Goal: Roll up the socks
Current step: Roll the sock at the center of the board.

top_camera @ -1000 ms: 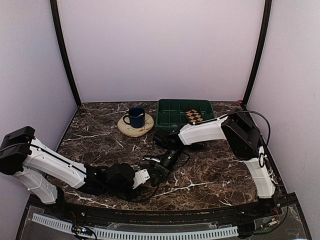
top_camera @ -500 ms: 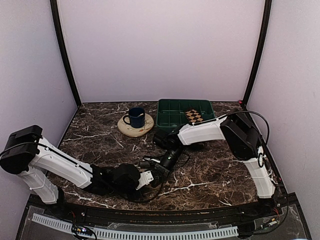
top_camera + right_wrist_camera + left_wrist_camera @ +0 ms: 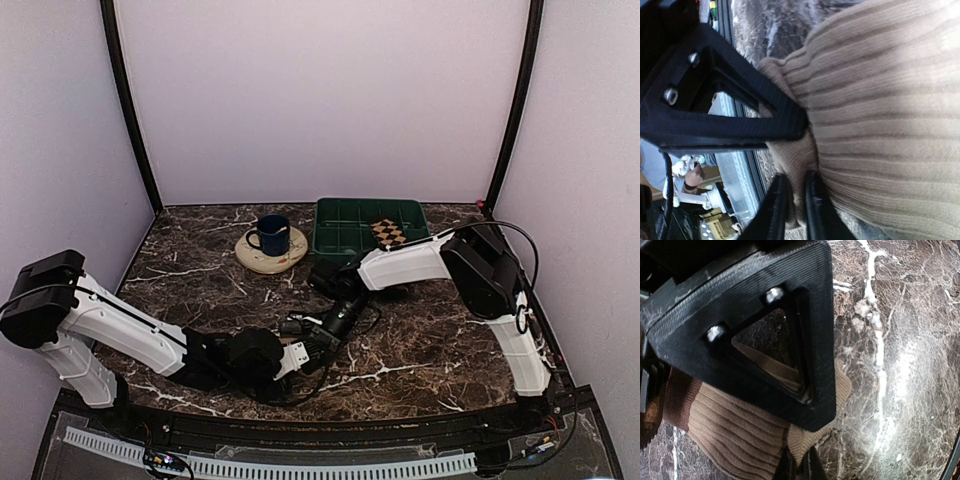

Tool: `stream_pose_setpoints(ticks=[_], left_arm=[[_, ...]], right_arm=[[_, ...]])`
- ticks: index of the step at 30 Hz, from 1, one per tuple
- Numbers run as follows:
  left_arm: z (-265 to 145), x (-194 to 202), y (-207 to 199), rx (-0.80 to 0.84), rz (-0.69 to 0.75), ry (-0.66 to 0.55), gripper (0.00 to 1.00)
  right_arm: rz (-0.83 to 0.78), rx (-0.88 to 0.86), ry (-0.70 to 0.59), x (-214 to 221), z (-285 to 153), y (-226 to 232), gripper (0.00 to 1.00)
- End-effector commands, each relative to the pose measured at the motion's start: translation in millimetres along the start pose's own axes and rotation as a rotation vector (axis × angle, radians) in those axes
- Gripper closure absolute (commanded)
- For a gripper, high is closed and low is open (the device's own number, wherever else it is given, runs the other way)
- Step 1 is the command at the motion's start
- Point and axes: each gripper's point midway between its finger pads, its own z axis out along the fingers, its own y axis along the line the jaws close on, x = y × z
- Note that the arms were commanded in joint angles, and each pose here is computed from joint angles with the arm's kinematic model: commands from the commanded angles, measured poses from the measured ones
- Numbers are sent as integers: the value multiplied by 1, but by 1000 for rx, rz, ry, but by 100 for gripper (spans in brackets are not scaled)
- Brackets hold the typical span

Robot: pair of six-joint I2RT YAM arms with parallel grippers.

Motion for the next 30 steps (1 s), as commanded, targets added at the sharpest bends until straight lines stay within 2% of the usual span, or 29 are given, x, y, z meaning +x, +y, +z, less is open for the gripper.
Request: stream_pose_setpoints(ticks=[1,5,8,15,23,25,29,30], left_arm=[[-9,6,-4,36,-11,48,100],[-9,9,-11,81,-29,90,100],[-10,7,-13,115,-57,103,100],[-19,-3,-5,193,-156,96,100],[-25,-4,10,339,-323,150,100],[-24,-3,8,401,-358,175,100],[-21,2,-1,524,-409,245,100],[-20,4,-3,545,-419,261,100]], right_arm=[[16,22,-63,-4,-11,-7,83],[27,32,-144,-8,-24,-10,74],[28,24,-205,-12,-34,-8,71],[9,46,-345,-19,-56,-7,70],[-116,221,-484,-10,-72,-8,70],[-155,271,-500,-6,-73,-5,70],[-216,248,-480,4,-60,23,70],[-275,466,-509,-2,-70,0,70]])
